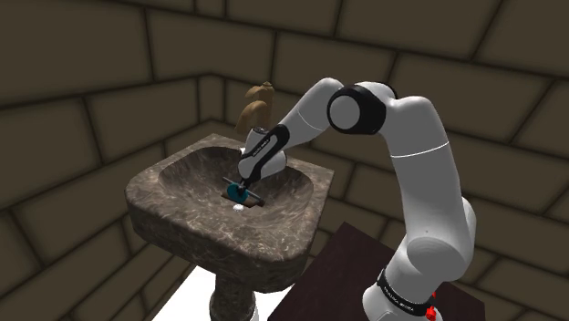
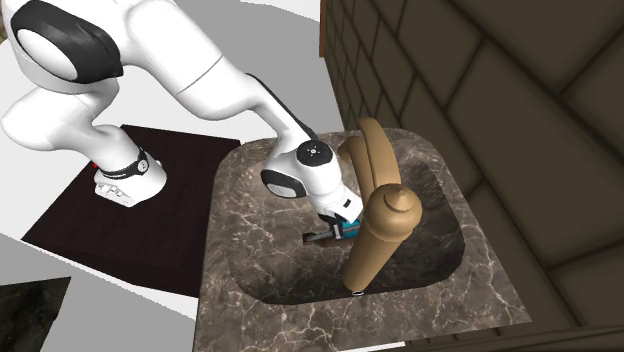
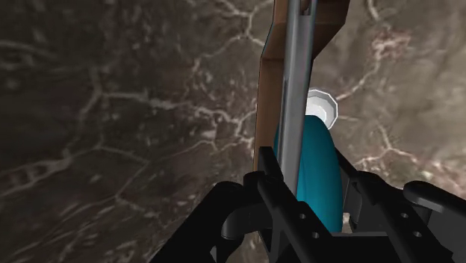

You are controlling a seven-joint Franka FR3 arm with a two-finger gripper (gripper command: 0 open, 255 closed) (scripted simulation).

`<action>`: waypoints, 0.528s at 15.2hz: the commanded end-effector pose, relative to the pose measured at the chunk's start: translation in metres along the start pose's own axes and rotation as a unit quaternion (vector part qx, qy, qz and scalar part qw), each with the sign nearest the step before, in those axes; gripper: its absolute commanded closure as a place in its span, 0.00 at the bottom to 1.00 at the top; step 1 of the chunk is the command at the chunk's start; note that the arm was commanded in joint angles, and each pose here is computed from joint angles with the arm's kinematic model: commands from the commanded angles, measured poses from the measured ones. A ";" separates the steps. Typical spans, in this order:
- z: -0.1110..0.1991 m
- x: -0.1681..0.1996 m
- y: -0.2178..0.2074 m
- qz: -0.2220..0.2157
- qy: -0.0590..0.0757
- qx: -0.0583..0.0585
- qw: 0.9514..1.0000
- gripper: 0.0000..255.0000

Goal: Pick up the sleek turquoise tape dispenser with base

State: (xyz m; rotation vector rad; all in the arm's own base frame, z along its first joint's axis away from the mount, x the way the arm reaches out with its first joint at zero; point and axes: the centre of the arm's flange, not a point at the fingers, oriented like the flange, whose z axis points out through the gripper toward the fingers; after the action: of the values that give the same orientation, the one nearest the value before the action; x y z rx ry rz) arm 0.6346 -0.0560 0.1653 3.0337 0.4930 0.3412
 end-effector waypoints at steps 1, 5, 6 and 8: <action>-0.010 0.001 0.001 0.000 0.000 0.000 1.000 1.00; -0.030 0.006 0.003 0.000 0.000 0.000 1.000 1.00; -0.035 0.007 0.003 0.000 0.000 0.000 1.000 1.00; -0.046 0.009 0.004 0.000 0.000 0.000 1.000 1.00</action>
State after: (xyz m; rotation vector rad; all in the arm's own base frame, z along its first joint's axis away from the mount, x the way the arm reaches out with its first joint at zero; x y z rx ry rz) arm 0.6260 -0.0571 0.1871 3.0458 0.4879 0.2893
